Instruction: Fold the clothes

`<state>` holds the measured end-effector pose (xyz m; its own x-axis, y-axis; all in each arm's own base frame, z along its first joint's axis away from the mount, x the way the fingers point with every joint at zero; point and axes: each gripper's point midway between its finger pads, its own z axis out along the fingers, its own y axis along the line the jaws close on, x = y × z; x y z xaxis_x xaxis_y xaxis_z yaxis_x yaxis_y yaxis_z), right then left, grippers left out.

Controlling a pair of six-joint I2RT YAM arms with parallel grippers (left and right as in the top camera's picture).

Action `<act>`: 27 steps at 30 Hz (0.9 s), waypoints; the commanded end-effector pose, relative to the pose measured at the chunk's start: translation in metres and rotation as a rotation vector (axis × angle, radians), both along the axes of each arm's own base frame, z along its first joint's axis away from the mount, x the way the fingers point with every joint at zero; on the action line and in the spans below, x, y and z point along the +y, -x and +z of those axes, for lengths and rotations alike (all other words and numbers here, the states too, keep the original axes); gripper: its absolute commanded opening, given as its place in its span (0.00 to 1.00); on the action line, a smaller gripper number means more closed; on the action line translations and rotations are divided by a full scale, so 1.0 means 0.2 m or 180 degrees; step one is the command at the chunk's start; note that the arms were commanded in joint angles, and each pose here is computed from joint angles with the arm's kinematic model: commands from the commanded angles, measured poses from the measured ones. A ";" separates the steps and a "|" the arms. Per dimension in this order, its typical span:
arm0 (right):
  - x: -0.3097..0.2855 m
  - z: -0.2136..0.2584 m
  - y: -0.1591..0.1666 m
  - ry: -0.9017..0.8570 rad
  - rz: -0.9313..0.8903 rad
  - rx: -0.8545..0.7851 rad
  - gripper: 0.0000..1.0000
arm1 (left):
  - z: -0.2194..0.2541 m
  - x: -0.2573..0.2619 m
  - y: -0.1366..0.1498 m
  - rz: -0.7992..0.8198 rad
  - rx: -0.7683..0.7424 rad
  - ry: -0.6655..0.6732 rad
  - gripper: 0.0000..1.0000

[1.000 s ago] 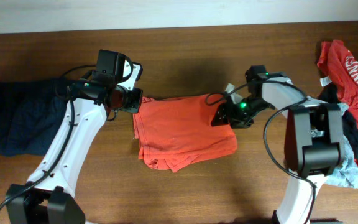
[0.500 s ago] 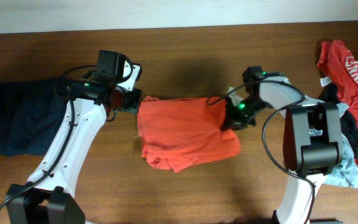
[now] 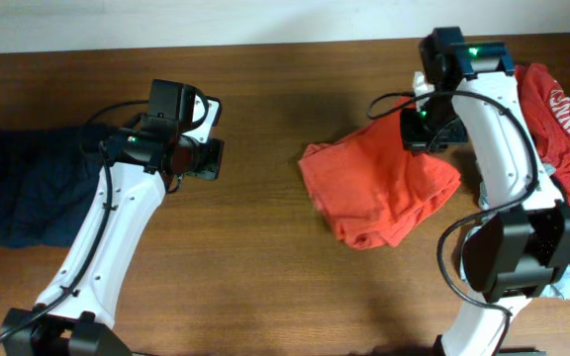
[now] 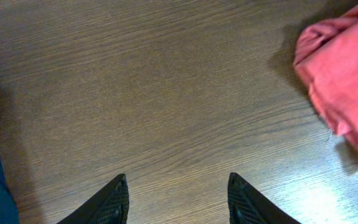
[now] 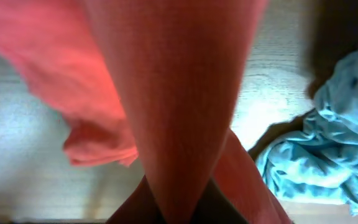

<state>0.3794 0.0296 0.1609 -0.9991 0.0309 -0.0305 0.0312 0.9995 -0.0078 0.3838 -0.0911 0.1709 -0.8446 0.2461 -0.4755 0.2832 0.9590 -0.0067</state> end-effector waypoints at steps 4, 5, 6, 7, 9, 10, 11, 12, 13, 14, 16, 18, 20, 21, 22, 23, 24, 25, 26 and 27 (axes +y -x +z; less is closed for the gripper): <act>0.16 0.02 0.01 0.0241 0.0208 -0.0072 0.04 | 0.07 0.02 -0.01 0.0058 -0.0120 0.0003 0.52; 0.19 0.02 0.01 0.0240 0.0253 -0.0081 0.04 | 0.07 0.02 -0.01 0.0058 -0.0121 0.0003 0.52; 0.26 0.01 0.01 0.0239 0.0340 -0.0113 0.04 | 0.07 0.02 -0.01 0.0057 -0.0118 0.0004 0.52; 0.27 0.01 0.01 0.0236 0.0355 -0.0119 0.04 | 0.07 0.02 -0.01 0.0058 -0.0118 0.0003 0.52; 0.32 -0.02 0.00 0.0261 0.0434 -0.0137 0.04 | 0.07 0.02 -0.01 0.0057 -0.0118 0.0004 0.52; 0.32 -0.04 0.01 0.0301 0.0428 -0.0126 0.05 | 0.07 0.02 -0.01 0.0057 -0.0117 0.0003 0.52; 0.32 -0.06 0.01 0.0354 0.0399 -0.0101 0.05 | 0.07 0.02 -0.01 0.0057 -0.0117 0.0003 0.52; 0.32 -0.10 0.02 0.0366 0.0413 -0.0045 0.05 | 0.07 0.02 -0.01 0.0057 -0.0115 0.0003 0.52; 0.33 -0.12 0.02 0.0361 0.0418 -0.0014 0.04 | 0.07 0.02 -0.01 0.0057 -0.0115 0.0003 0.52; 0.33 -0.14 0.03 0.0366 0.0423 0.0017 0.04 | 0.07 0.02 -0.01 0.0056 -0.0116 0.0003 0.52; 0.33 -0.19 0.04 0.0374 0.0444 0.0049 0.04 | 0.07 0.02 -0.01 0.0057 -0.0117 0.0002 0.52; 0.35 -0.21 0.05 0.0379 0.0481 0.0064 0.04 | 0.07 0.02 -0.01 0.0057 -0.0118 0.0002 0.52; 0.38 -0.22 0.06 0.0379 0.0532 0.0059 0.04 | 0.07 0.02 -0.01 0.0058 -0.0120 0.0003 0.52; 0.40 -0.22 0.06 0.0377 0.0557 0.0052 0.04 | 0.07 0.02 -0.01 0.0057 -0.0122 0.0003 0.52; 0.42 -0.22 0.06 0.0376 0.0592 0.0041 0.04 | 0.07 0.02 -0.01 0.0057 -0.0123 0.0003 0.52; 0.46 -0.23 0.07 0.0372 0.0647 0.0025 0.04 | 0.07 0.02 -0.01 0.0057 -0.0122 0.0003 0.52; 0.47 -0.24 0.07 0.0372 0.0676 0.0022 0.04 | 0.07 0.02 -0.01 0.0057 -0.0122 0.0003 0.52; 0.50 -0.25 0.09 0.0374 0.0726 0.0024 0.04 | 0.07 0.02 -0.01 0.0058 -0.0122 0.0003 0.52; 0.52 -0.26 0.10 0.0377 0.0768 0.0032 0.04 | 0.07 0.02 -0.01 0.0058 -0.0120 0.0003 0.52; 0.54 -0.28 0.11 0.0381 0.0811 0.0041 0.04 | 0.07 0.02 -0.01 0.0057 -0.0119 0.0002 0.52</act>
<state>0.3665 0.1255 0.1136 -0.9807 -0.1940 -0.0238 -0.1903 0.9756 -0.1096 0.3840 -0.0904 0.1709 -0.8447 0.2461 -0.4753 0.2813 0.9596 -0.0030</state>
